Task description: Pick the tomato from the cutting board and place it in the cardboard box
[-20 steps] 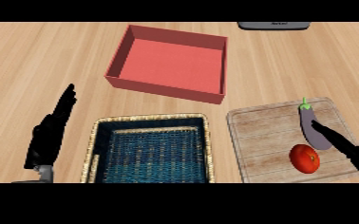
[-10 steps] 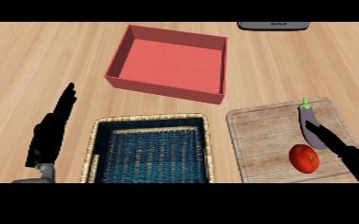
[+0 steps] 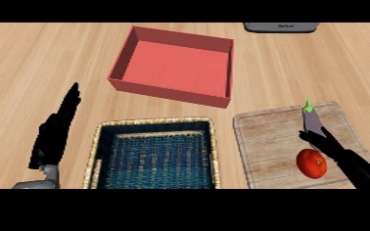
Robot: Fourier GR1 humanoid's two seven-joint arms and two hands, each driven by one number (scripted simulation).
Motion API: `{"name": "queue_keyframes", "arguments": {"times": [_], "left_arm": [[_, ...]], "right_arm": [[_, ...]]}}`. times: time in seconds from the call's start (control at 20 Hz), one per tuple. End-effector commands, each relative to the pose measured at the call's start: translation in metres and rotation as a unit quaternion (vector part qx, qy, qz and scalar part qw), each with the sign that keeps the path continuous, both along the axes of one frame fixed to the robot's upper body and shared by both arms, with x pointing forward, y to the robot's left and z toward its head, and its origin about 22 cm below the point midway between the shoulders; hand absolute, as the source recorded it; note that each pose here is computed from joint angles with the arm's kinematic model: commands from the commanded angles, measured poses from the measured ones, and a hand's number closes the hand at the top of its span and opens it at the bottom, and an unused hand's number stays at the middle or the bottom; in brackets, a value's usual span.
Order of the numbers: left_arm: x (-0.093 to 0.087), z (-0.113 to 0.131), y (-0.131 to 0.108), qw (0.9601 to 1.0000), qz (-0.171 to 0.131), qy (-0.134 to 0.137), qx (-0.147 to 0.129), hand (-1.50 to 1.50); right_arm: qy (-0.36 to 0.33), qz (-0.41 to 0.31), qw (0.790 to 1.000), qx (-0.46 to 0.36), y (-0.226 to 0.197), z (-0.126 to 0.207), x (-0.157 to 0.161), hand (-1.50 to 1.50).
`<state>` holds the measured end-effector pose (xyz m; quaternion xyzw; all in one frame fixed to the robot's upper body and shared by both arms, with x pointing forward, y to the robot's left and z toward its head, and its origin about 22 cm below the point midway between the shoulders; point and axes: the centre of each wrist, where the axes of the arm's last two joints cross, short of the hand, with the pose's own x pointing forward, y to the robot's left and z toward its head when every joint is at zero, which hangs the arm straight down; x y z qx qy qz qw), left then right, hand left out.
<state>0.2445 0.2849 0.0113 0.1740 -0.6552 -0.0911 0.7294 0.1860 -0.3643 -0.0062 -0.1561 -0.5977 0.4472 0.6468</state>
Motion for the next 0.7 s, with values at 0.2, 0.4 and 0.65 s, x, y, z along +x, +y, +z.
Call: {"name": "queue_keyframes", "arguments": {"times": [0.2,0.4,0.65], "left_arm": [[0.005,-0.009,-0.001,1.0000,-0.003,-0.005,-0.006,0.00],[-0.003,0.000,0.002,1.0000,0.002,-0.002,-0.008,0.00],[0.000,0.009,-0.006,0.9998,-0.018,-0.008,-0.004,0.00]], "right_arm": [[-0.056,-0.035,0.998,-0.013,0.008,-0.005,0.007,1.50],[-0.104,-0.053,0.993,-0.025,0.009,-0.005,0.006,1.50],[-0.146,-0.002,0.985,-0.095,0.003,0.035,0.083,1.50]]}}
